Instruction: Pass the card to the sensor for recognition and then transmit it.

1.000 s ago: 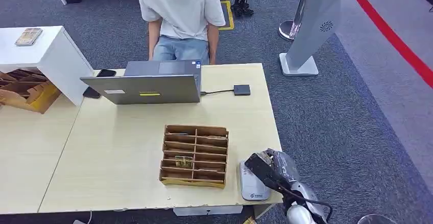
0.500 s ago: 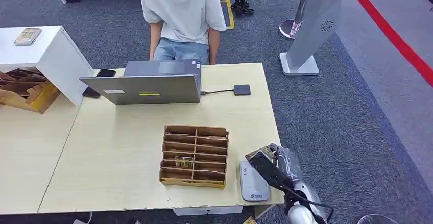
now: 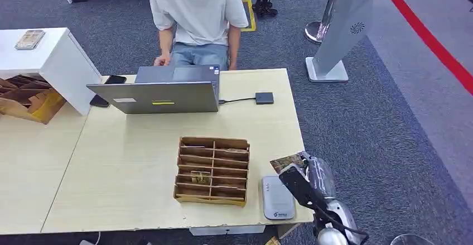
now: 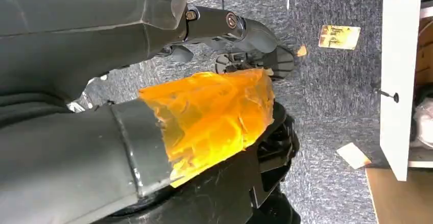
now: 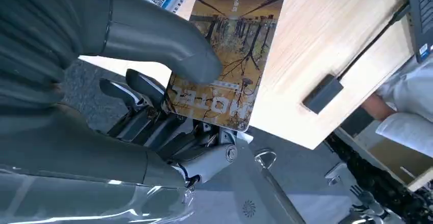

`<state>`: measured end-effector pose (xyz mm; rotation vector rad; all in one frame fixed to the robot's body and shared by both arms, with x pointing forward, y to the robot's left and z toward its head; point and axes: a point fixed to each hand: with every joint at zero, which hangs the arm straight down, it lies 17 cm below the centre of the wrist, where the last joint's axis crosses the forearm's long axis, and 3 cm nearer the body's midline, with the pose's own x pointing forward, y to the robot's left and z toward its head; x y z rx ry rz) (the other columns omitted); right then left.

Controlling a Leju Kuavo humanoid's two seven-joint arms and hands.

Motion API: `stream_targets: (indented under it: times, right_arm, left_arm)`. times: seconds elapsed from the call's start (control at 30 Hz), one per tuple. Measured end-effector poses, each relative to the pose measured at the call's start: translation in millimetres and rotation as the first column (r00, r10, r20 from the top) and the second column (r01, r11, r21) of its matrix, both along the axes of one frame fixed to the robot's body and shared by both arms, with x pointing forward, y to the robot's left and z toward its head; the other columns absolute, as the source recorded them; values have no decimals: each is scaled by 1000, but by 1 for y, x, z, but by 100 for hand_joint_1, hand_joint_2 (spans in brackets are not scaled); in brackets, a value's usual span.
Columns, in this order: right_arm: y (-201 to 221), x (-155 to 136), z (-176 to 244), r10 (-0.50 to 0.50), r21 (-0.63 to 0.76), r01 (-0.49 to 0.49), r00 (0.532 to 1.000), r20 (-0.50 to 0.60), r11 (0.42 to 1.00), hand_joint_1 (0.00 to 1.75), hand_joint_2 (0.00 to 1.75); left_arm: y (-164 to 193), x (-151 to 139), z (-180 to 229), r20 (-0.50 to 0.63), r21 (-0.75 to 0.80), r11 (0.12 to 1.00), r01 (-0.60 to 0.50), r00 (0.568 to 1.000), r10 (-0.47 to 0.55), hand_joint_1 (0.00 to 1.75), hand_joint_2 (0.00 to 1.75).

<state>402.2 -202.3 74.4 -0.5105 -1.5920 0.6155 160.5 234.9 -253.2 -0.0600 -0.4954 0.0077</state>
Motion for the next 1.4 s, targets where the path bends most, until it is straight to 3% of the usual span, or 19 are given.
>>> stream_targets:
  times: [0.23, 0.53, 0.87, 1.4]
  right_arm:
    - [0, -1, 3, 0, 4, 0, 1000, 10, 1000, 175, 175]
    - [5, -5, 43, -8, 55, 0, 989, 146, 998, 175, 175]
    - [11, -20, 99, -40, 124, -1, 945, 326, 992, 175, 175]
    - [31, -24, 148, 2, 103, -57, 882, 472, 993, 175, 175]
  left_arm:
    - [0, 0, 0, 0, 0, 1000, 0, 1000, 0, 0, 0]
    - [1, -3, 0, 12, 1, 1000, -5, 1000, 5, 0, 0]
    - [2, -10, -1, 15, 12, 1000, -3, 1000, 3, 0, 0]
    - [-4, -11, -1, 21, 10, 1000, 22, 1000, -22, 0, 0]
